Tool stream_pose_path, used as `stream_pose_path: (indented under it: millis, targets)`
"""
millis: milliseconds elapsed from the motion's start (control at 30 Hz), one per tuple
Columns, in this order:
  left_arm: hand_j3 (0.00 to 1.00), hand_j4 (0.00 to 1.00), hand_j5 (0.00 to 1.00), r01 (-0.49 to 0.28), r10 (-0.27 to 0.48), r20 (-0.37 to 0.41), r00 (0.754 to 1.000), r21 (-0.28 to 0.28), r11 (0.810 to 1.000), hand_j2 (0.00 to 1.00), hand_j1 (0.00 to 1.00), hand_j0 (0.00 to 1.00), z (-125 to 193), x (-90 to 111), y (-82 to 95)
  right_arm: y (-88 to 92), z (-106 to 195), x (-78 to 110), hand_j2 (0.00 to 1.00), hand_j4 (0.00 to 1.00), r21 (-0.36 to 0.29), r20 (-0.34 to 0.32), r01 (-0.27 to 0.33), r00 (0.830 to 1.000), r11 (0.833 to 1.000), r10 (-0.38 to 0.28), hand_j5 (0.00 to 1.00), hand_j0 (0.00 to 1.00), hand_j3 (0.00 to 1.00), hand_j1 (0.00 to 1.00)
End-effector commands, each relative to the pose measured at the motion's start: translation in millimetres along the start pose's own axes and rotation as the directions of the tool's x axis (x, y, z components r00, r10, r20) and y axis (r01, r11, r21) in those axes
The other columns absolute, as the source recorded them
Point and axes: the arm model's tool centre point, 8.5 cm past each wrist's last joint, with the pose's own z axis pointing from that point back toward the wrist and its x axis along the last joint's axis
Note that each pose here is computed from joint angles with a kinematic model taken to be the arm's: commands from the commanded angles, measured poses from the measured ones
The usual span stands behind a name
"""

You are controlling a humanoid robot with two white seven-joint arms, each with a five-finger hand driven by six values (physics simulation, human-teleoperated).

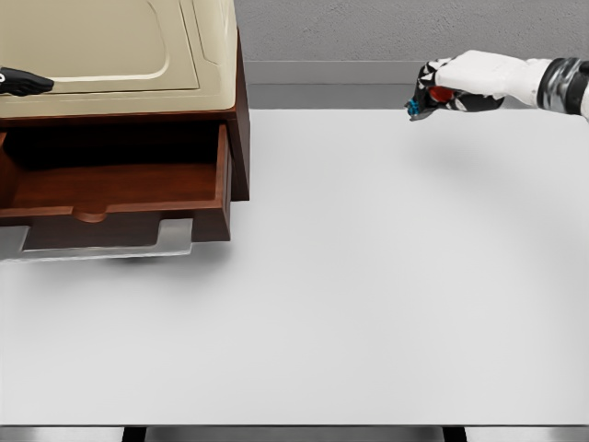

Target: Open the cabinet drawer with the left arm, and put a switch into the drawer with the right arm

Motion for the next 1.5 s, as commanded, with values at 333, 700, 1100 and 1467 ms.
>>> stream_pose_path:
  millis: [333,700,1100,1467]
  targets:
    - [1.00,1.00,1.00,0.002,-0.002,-0.039,0.999,0.000,1.000,1.00,1.00,1.00,7,-8,-0.1,-51.0,-16,123.1,0.25,0.25,-0.144,0.313,-0.195,0.921,0.970,0.232,0.25,0.25,0.25,0.25]
    - [1.00,1.00,1.00,0.002,-0.002,-0.036,0.999,-0.001,1.000,1.00,1.00,1.00,6,-8,-0.4,-80.0,-27,190.3,0.24,0.24,-0.198,0.450,-0.310,0.814,0.930,0.367,0.24,0.24,0.24,0.24]
    - [1.00,1.00,1.00,0.011,-0.011,-0.026,1.000,-0.001,1.000,1.00,1.00,1.00,6,-7,-0.5,-124.5,-11,223.4,0.24,0.24,-0.284,0.552,-0.264,0.741,0.922,0.382,0.24,0.24,0.24,0.24]
    - [1.00,1.00,1.00,0.016,-0.016,-0.027,1.000,-0.007,1.000,1.00,1.00,1.00,5,-7,-1.9,-156.4,-58,304.7,0.24,0.24,-0.316,0.662,-0.297,0.611,0.901,0.433,0.24,0.24,0.24,0.24]
